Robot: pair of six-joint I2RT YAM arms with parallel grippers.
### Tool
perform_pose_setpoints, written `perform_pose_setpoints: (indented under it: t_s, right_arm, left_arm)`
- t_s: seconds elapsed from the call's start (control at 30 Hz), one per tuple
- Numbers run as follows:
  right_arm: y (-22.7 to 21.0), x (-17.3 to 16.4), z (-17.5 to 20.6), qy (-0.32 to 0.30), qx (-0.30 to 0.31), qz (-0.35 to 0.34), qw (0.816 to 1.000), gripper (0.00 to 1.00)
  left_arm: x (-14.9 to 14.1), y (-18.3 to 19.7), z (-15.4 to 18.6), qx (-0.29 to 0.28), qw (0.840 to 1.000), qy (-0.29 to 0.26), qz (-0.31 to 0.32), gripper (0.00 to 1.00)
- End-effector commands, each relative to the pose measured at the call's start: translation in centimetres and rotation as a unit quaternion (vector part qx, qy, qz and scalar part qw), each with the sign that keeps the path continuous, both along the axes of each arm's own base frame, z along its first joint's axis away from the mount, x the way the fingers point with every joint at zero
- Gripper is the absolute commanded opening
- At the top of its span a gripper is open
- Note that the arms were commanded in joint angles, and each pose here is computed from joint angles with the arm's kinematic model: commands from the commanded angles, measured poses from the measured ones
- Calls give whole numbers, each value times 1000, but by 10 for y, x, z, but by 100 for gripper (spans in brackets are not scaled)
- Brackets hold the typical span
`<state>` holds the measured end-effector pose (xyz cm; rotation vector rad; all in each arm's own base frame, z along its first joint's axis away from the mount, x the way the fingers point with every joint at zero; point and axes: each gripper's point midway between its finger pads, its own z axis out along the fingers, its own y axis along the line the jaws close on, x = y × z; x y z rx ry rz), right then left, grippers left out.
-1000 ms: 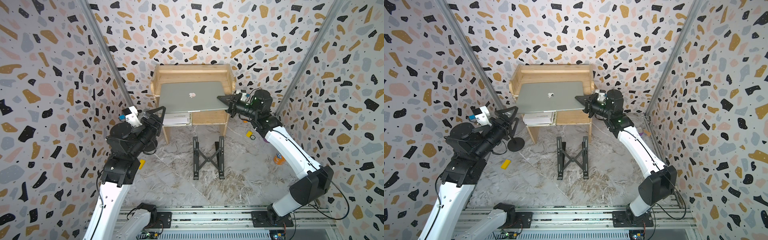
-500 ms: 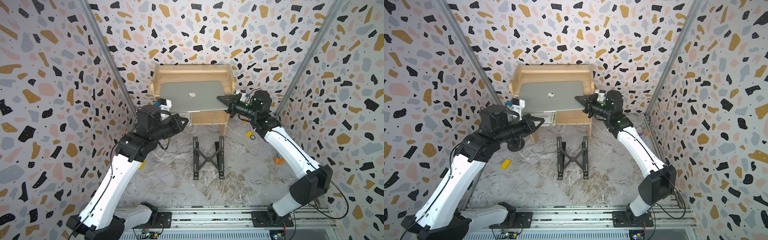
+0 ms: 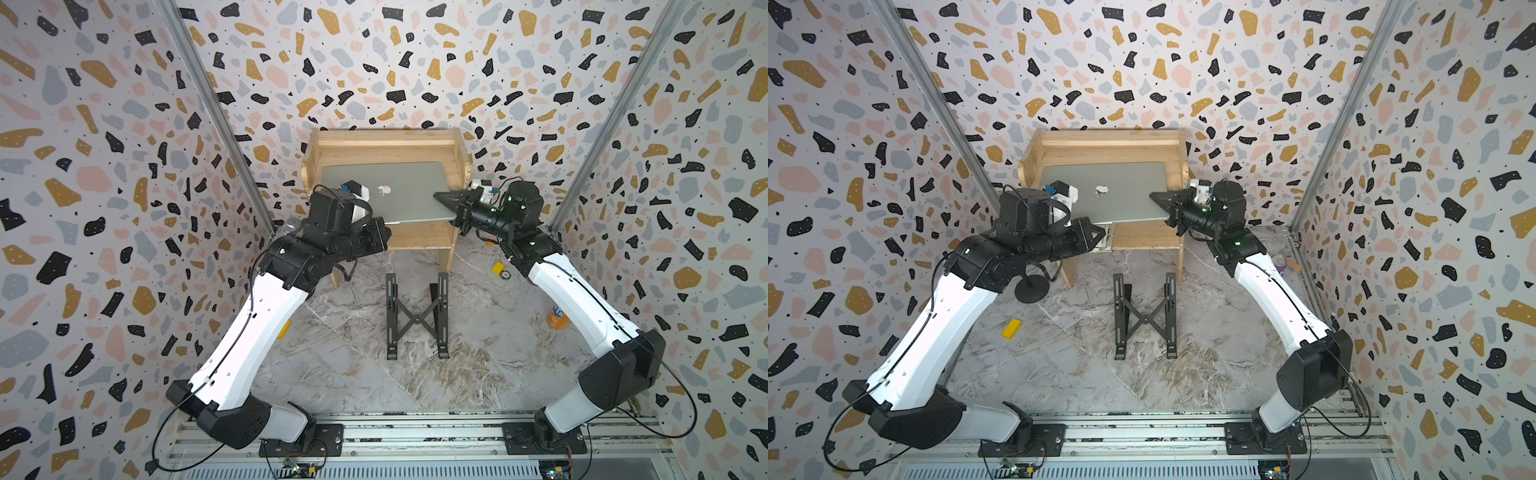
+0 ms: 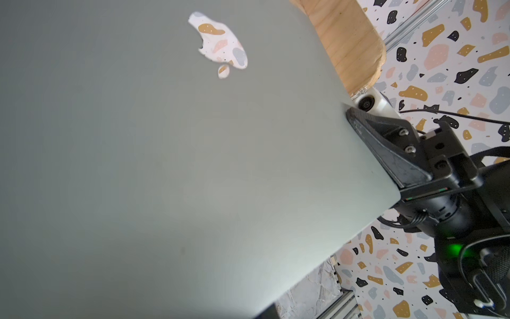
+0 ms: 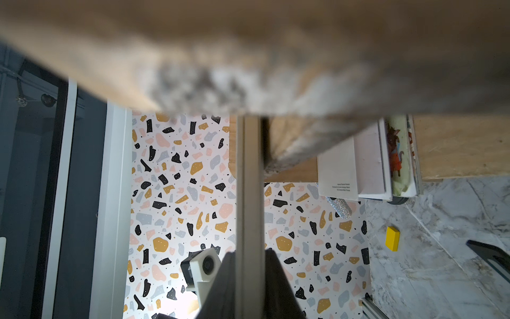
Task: Close the laptop lid and set it aside
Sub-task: Place the laptop on the shelf.
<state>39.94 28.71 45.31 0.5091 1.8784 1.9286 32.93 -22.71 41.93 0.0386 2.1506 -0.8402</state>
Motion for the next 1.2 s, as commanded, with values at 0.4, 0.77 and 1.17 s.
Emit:
perform_pose_setpoints:
  t_s: [0.4,0.77,1.17]
  right_arm:
    - [-9,7,23,-35,21,-24,999,35]
    - [-10,3,24,-38,21,-22,999,65]
    - [-24,-30,20,-56,3,-22,998,80]
  left_arm:
    - [24,-10,18,3,999,-34,8,5]
    - [32,-14,19,4,999,-36,7,5]
    - [46,-19,19,11,999,-39,11,5]
